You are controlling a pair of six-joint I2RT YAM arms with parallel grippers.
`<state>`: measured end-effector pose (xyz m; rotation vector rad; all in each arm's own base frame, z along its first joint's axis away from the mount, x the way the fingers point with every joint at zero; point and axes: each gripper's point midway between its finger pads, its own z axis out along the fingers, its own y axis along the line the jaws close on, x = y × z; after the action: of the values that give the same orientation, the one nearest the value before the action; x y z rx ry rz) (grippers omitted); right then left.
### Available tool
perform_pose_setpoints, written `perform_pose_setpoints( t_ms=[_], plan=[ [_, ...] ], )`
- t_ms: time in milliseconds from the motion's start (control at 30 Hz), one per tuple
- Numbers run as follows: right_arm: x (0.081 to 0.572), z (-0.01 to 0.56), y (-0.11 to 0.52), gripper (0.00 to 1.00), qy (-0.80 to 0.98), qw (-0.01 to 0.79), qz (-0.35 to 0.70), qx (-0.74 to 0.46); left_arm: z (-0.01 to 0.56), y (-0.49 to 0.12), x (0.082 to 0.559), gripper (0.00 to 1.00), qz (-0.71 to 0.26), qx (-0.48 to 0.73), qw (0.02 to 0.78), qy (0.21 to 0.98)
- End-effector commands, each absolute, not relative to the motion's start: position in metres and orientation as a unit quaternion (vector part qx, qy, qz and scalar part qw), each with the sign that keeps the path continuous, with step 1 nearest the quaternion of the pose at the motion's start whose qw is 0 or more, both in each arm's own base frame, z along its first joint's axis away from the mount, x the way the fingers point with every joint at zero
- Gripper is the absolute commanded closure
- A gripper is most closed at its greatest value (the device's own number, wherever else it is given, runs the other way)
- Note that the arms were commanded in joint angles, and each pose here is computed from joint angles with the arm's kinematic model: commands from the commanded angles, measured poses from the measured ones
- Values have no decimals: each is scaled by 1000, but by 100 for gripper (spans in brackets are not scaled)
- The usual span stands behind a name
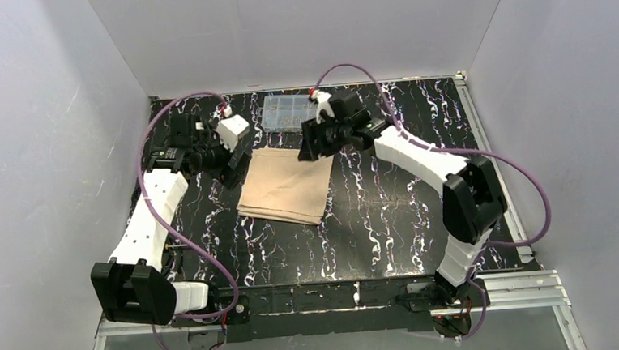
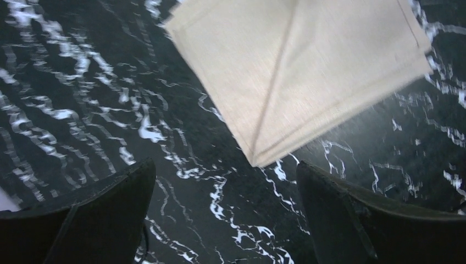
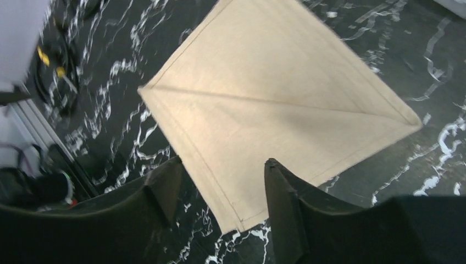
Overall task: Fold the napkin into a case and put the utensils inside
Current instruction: Pick up the upper triangle-folded napkin from the center of the board.
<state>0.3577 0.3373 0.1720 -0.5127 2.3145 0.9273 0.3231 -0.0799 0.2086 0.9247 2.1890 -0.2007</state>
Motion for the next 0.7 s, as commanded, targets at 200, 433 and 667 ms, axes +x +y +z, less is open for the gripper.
perform_pose_setpoints(
  t_ms=[200, 433, 667],
  plan=[
    [304, 164, 307, 8, 801, 421, 137, -404, 107, -99, 264, 9, -139, 616, 316, 708],
    [318, 229, 294, 1, 755, 552, 155, -318, 96, -111, 263, 9, -137, 700, 349, 608],
    [265, 173, 320, 1, 717, 449, 193, -497, 62, -103, 274, 11, -119, 738, 333, 575]
  ],
)
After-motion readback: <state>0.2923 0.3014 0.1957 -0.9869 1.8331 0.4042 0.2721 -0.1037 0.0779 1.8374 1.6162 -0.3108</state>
